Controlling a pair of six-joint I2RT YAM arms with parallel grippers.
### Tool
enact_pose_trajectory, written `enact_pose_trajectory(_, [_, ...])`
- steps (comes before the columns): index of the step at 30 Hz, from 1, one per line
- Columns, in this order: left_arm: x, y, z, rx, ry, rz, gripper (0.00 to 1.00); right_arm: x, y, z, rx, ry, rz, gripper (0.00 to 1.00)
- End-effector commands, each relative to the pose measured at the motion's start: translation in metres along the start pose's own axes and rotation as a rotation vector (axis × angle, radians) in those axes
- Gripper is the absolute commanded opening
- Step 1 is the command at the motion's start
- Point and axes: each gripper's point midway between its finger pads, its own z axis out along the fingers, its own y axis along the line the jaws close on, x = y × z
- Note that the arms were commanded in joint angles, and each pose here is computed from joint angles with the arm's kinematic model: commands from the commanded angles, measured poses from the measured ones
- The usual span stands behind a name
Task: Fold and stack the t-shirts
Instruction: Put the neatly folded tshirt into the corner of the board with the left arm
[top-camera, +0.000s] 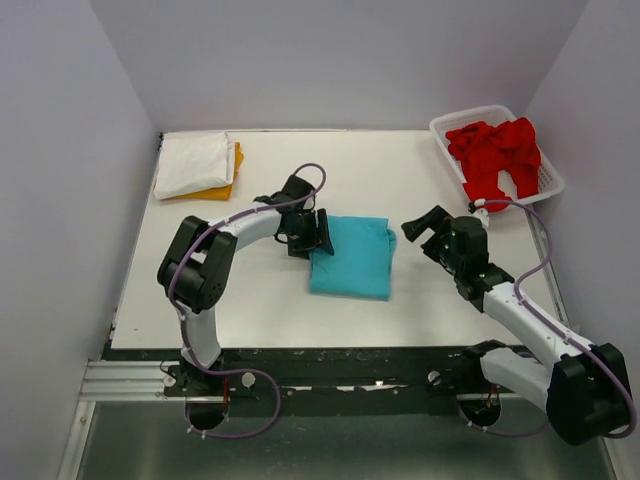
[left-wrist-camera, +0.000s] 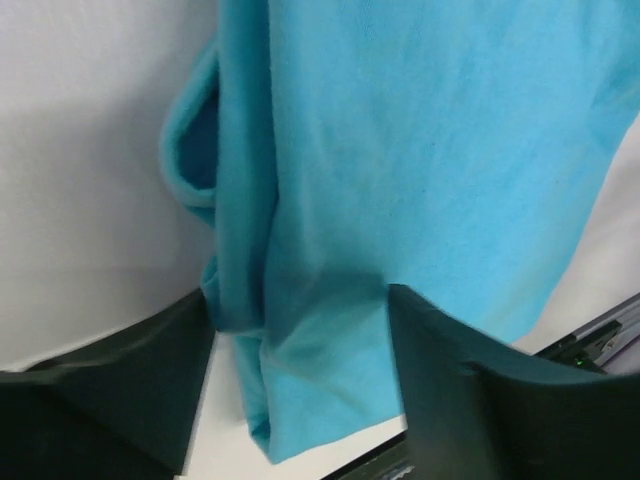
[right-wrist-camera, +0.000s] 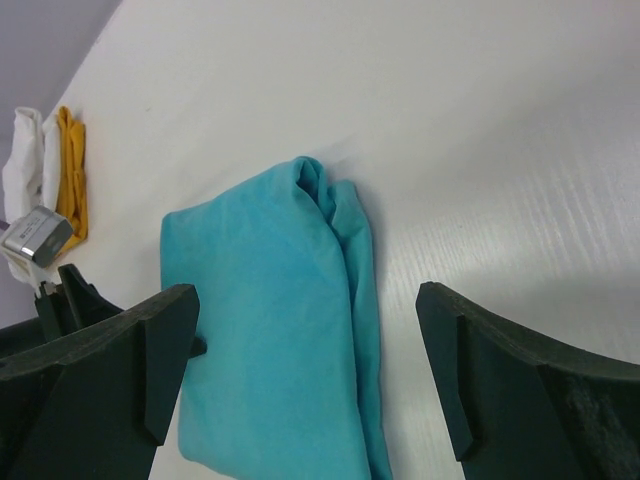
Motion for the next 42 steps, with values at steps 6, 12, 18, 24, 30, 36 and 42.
enact_pose_trajectory(6, [0.032, 0.004, 0.034, -0.140, 0.074, 0.006, 0.31, -0.007, -0.007, 0.003, 0.047, -0.024, -0.044, 1.00])
enact_pose_trajectory(12, [0.047, 0.012, 0.052, -0.302, 0.093, 0.052, 0.26, -0.010, -0.012, 0.002, 0.067, -0.040, -0.061, 1.00])
enact_pose_trajectory(18, [0.063, 0.020, 0.071, -0.403, 0.125, 0.087, 0.00, -0.011, -0.017, 0.002, 0.092, -0.054, -0.076, 1.00])
enact_pose_trajectory(24, [0.036, 0.014, 0.049, -0.463, -0.014, 0.179, 0.00, -0.014, -0.020, 0.002, 0.108, -0.068, -0.091, 1.00])
enact_pose_trajectory(30, [-0.034, 0.011, -0.021, -0.629, -0.228, 0.353, 0.00, -0.020, -0.021, -0.002, 0.114, -0.090, -0.106, 1.00])
enact_pose_trajectory(36, [-0.094, 0.015, -0.072, -0.680, -0.409, 0.494, 0.00, -0.029, -0.028, -0.007, 0.147, -0.135, -0.122, 1.00])
enact_pose_trajectory(42, [-0.162, 0.067, -0.106, -0.887, -0.480, 0.513, 0.00, -0.031, -0.030, -0.007, 0.161, -0.144, -0.134, 1.00])
